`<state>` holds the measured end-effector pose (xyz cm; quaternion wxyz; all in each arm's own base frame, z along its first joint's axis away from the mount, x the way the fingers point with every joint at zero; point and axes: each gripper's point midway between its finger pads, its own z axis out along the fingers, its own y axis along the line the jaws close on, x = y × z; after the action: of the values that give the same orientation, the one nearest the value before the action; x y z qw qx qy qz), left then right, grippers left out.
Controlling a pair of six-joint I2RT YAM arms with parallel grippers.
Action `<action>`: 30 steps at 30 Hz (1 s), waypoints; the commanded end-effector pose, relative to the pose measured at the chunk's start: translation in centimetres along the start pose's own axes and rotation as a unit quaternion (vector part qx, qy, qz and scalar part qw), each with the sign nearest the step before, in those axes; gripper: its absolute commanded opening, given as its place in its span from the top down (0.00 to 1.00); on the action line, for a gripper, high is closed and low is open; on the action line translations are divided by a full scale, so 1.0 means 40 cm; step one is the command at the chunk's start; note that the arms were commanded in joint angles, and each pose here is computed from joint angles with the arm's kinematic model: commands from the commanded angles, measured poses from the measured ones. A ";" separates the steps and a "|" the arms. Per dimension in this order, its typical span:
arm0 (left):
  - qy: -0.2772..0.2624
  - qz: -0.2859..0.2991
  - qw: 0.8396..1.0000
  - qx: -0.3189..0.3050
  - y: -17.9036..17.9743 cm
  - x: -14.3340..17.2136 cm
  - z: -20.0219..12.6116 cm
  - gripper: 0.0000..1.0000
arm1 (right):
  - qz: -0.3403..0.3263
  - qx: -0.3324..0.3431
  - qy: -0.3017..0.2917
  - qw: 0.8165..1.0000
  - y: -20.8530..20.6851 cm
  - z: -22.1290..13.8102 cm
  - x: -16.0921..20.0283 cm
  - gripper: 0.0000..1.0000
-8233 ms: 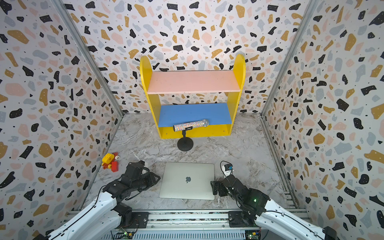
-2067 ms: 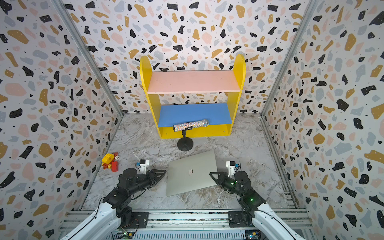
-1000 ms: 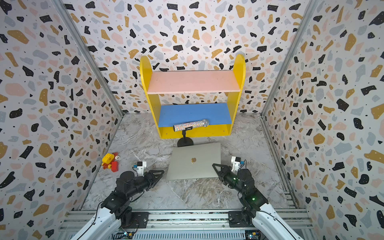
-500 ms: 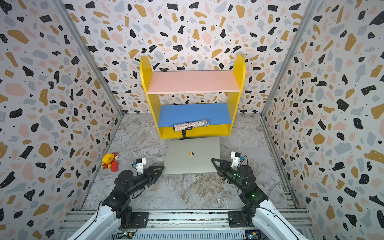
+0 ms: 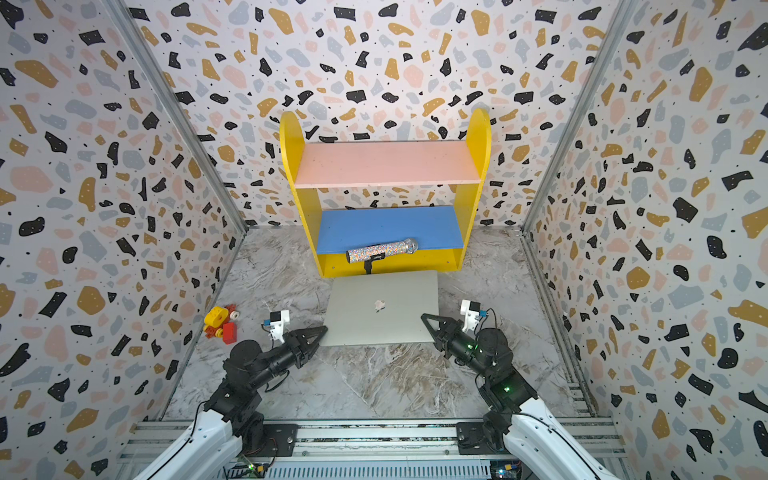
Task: Close the laptop lid and set it aside
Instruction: Pick up the laptop from the center of the board.
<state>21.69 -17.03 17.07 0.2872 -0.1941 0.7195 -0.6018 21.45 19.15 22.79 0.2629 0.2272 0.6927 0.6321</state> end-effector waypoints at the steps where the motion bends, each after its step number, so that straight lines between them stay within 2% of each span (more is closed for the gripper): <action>1: -0.013 0.023 0.997 0.067 -0.113 -0.024 -0.005 0.81 | -0.046 -0.173 -0.008 0.984 0.291 -0.055 -0.004 1.00; 15: -0.034 0.031 0.994 0.098 -0.226 -0.062 -0.009 1.00 | -0.072 -0.138 -0.004 0.988 0.330 -0.005 -0.020 1.00; 30: -0.024 0.099 0.990 0.095 -0.374 -0.101 0.018 1.00 | -0.113 -0.098 0.004 0.989 0.370 0.043 -0.035 1.00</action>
<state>25.71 -16.47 28.04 0.3557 -0.2018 0.6844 -0.6036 25.16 19.78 32.08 0.3239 0.2043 0.6829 0.6221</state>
